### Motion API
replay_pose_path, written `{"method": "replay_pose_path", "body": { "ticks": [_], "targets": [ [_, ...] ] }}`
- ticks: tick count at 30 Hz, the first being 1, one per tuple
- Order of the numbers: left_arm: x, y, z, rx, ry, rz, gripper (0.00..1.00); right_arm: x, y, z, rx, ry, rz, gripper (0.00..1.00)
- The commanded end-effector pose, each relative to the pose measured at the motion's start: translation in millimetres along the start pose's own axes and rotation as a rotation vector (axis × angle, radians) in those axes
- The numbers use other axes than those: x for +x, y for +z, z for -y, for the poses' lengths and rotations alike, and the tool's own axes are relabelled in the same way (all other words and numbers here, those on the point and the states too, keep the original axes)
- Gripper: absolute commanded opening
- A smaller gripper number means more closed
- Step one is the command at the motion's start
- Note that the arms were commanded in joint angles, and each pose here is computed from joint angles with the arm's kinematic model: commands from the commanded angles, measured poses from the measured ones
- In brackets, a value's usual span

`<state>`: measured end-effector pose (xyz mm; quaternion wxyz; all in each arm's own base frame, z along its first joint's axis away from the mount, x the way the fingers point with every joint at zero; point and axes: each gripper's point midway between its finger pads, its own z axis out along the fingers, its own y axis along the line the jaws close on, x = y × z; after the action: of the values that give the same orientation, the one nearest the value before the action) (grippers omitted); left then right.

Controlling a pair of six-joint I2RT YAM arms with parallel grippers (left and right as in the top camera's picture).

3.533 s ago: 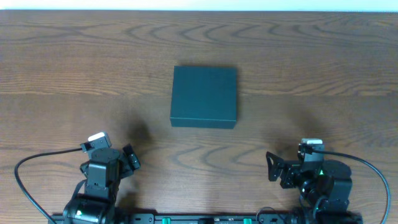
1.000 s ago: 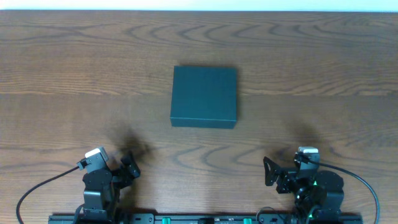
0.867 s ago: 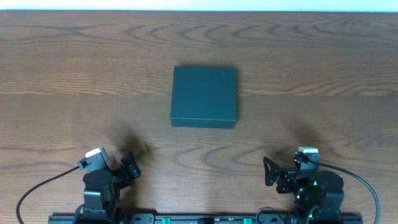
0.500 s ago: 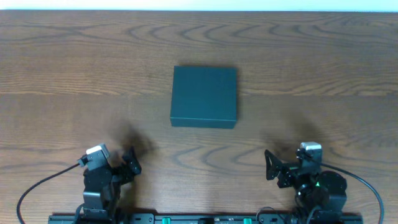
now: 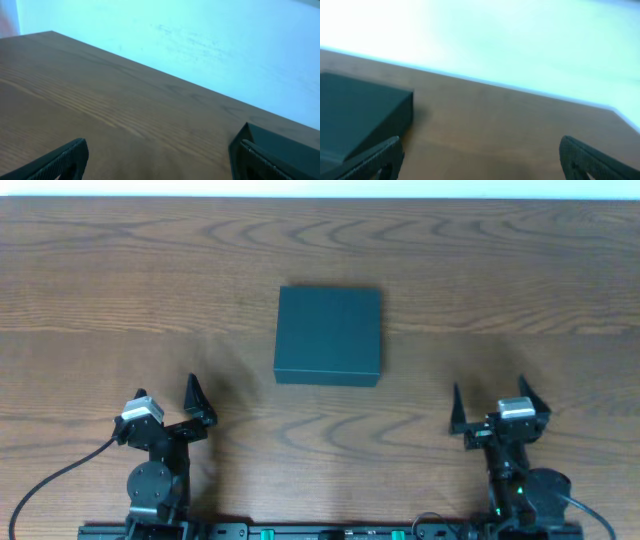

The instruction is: Pack container

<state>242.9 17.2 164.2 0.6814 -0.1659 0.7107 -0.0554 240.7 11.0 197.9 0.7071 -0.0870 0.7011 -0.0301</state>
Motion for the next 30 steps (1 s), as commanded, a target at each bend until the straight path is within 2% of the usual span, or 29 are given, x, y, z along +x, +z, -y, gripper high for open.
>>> {"method": "replay_pose_path", "body": {
  "ticks": [1,9,14,21,30],
  "targets": [
    [-3,1,-6,-0.028,0.014,0.039,0.95,1,3,2,0.019,-0.021,0.047,0.99],
    [-7,1,-6,-0.030,0.010,0.056,0.95,20,5,10,0.076,-0.020,0.006,0.99],
    [7,1,-14,-0.066,0.028,-0.003,0.95,46,3,19,0.127,-0.117,-0.114,0.99],
    [25,2,-23,-0.112,0.069,-0.077,0.96,56,5,18,0.120,-0.114,-0.153,0.99],
    [57,5,-34,-0.157,0.115,-0.221,0.95,89,7,11,0.080,-0.106,-0.295,0.99]
  ]
}}
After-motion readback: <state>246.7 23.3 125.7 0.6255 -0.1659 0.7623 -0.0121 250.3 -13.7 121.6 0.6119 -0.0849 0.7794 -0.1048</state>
